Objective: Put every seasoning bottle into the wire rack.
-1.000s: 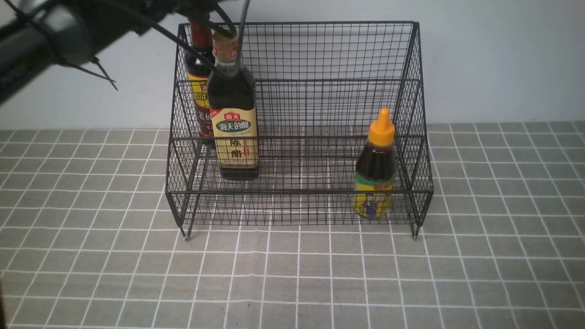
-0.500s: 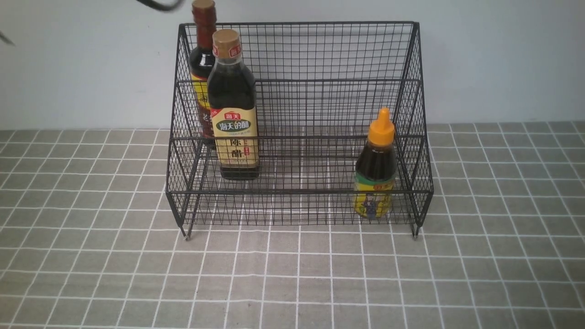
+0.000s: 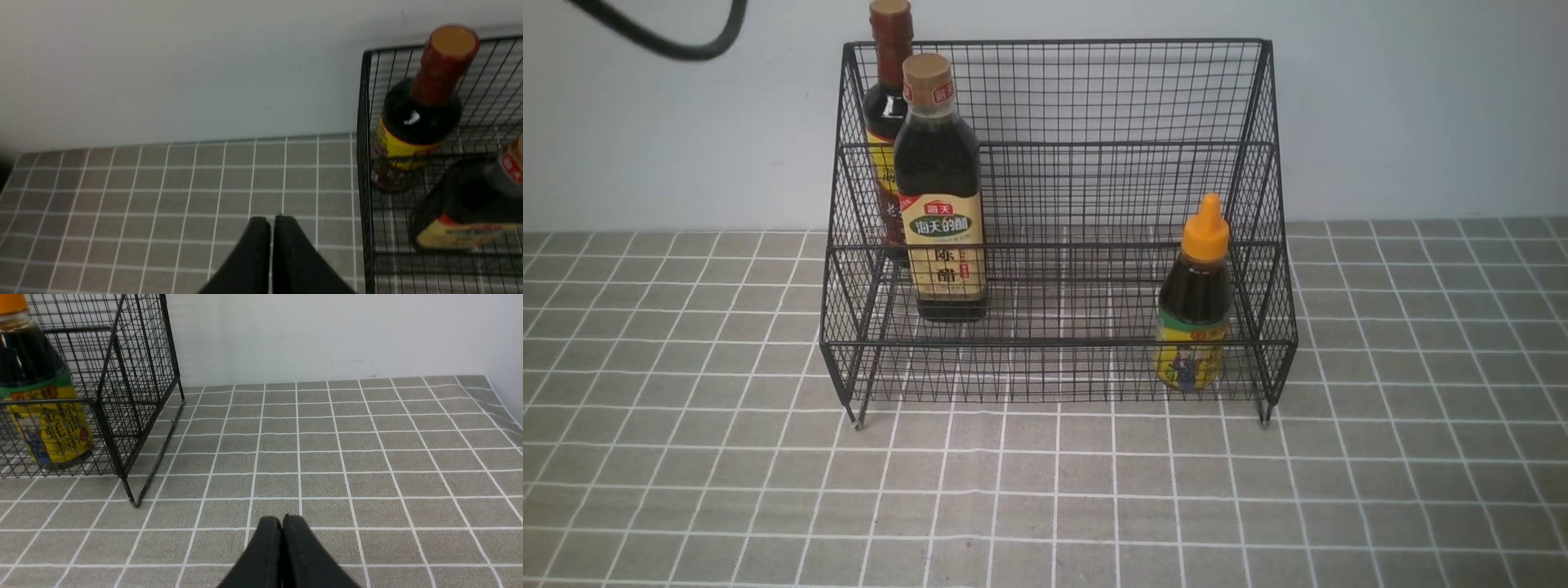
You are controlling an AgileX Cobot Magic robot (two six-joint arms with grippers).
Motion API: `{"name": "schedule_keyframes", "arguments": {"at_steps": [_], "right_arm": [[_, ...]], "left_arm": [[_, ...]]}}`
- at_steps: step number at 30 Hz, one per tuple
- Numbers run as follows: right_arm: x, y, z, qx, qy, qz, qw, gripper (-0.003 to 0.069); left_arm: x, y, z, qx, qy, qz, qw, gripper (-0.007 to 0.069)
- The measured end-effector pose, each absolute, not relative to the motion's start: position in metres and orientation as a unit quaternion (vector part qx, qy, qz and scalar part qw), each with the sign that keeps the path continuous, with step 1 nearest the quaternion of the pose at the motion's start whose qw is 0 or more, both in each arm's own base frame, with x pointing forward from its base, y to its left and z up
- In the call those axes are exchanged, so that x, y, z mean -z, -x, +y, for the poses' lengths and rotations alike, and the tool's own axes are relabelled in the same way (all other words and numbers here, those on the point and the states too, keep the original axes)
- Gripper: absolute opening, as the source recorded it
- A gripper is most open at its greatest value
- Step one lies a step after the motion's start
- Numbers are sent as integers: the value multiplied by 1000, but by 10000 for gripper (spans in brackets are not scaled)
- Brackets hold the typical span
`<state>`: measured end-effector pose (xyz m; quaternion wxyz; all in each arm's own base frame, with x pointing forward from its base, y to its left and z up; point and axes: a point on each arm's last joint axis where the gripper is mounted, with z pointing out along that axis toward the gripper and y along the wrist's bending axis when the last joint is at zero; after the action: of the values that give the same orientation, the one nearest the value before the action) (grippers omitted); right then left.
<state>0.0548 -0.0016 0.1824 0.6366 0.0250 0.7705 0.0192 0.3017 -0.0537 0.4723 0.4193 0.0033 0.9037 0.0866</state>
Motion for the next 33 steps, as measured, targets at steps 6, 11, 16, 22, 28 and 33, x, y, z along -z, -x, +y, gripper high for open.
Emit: {"name": "schedule_keyframes", "arguments": {"at_steps": [6, 11, 16, 22, 28, 33], "right_arm": [[-182, -55, -2, -19, -25, 771, 637, -13], [-182, -55, -2, -19, -25, 771, 637, -13], [-182, -55, -2, -19, -25, 771, 637, -13], [-182, -55, -2, -19, -25, 771, 637, -13], [-182, -55, -2, -19, -25, 771, 637, -13], [-182, -55, -2, -19, -25, 771, 637, -13]], "left_arm": [[-491, -247, -40, -60, 11, 893, 445, -7], [-480, -171, -22, -14, 32, 865, 500, -7], [-446, -111, -9, 26, 34, 839, 543, -7], [-406, -57, 5, 48, 36, 820, 569, -7], [-369, -13, 18, 55, 42, 801, 595, -7], [-355, 10, 24, 73, 50, 788, 610, -7]]}}
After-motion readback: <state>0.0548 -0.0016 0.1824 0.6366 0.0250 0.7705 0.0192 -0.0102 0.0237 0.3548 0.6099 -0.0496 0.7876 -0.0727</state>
